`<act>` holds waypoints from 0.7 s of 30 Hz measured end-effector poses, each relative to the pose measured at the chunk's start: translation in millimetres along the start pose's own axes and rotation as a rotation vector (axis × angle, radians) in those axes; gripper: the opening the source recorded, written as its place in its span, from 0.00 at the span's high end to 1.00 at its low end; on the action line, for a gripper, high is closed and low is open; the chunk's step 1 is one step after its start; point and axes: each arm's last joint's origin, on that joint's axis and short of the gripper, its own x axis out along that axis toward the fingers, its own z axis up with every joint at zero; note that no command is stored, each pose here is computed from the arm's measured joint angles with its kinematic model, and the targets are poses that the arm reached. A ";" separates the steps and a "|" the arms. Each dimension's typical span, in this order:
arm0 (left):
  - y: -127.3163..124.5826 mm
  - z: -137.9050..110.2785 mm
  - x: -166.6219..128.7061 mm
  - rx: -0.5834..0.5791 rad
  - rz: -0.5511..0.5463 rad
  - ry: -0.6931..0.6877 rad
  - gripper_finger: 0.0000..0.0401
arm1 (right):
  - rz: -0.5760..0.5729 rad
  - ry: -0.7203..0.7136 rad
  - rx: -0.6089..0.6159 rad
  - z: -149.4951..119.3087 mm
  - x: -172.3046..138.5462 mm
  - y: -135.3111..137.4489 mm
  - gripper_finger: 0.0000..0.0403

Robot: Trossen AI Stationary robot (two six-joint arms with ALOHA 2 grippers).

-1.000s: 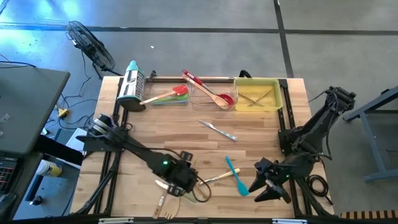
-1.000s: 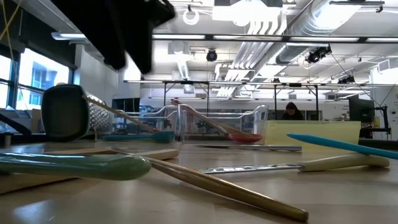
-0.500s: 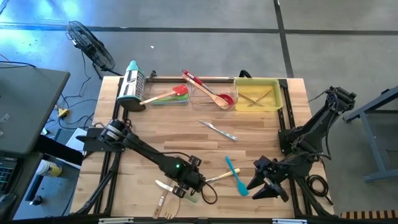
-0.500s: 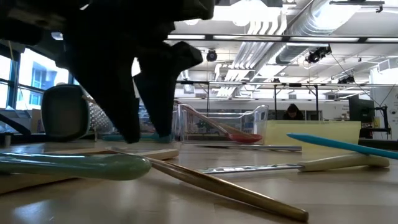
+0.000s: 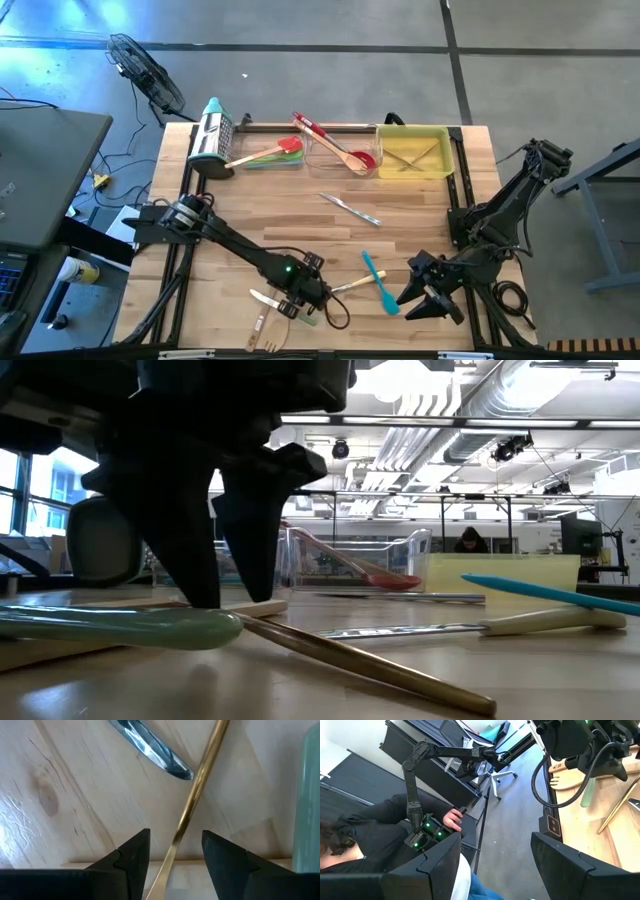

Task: Pick & Place Kitchen Items
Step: Put the gold knife into the yellow bin

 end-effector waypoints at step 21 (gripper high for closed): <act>-3.4 -2.9 19.0 0.002 -0.051 0.047 0.72 | 0.000 0.001 -0.001 -0.1 0.0 0.0 0.42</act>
